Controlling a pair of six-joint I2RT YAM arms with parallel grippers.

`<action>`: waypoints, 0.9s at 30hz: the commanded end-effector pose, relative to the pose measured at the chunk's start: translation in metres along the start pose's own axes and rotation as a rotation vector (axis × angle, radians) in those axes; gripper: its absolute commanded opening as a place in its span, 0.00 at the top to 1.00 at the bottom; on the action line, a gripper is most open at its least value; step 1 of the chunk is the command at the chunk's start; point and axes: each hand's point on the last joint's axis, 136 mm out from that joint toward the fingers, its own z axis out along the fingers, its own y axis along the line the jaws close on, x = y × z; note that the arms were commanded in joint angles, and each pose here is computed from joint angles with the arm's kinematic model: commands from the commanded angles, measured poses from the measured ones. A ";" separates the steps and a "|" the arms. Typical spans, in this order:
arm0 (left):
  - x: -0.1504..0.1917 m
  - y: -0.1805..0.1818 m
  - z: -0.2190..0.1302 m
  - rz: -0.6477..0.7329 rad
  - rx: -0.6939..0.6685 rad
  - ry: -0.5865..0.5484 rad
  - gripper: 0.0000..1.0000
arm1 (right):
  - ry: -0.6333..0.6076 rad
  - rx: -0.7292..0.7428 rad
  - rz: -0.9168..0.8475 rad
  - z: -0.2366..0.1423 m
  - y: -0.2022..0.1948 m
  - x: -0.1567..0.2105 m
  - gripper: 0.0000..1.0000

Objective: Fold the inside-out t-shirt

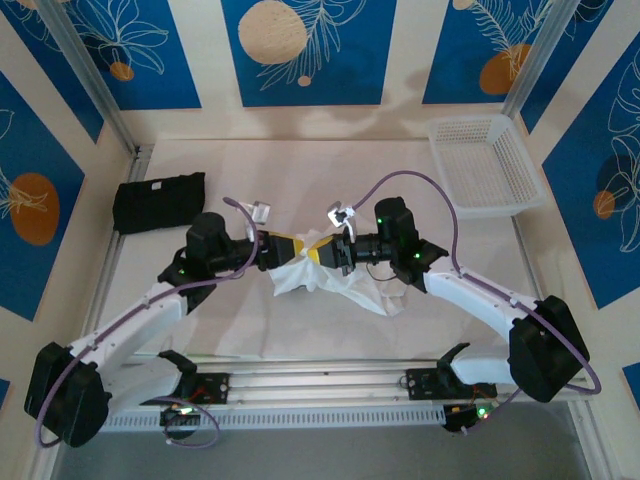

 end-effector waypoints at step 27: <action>0.005 -0.004 0.005 0.030 0.008 0.023 1.00 | -0.024 0.053 -0.006 -0.005 -0.008 -0.010 1.00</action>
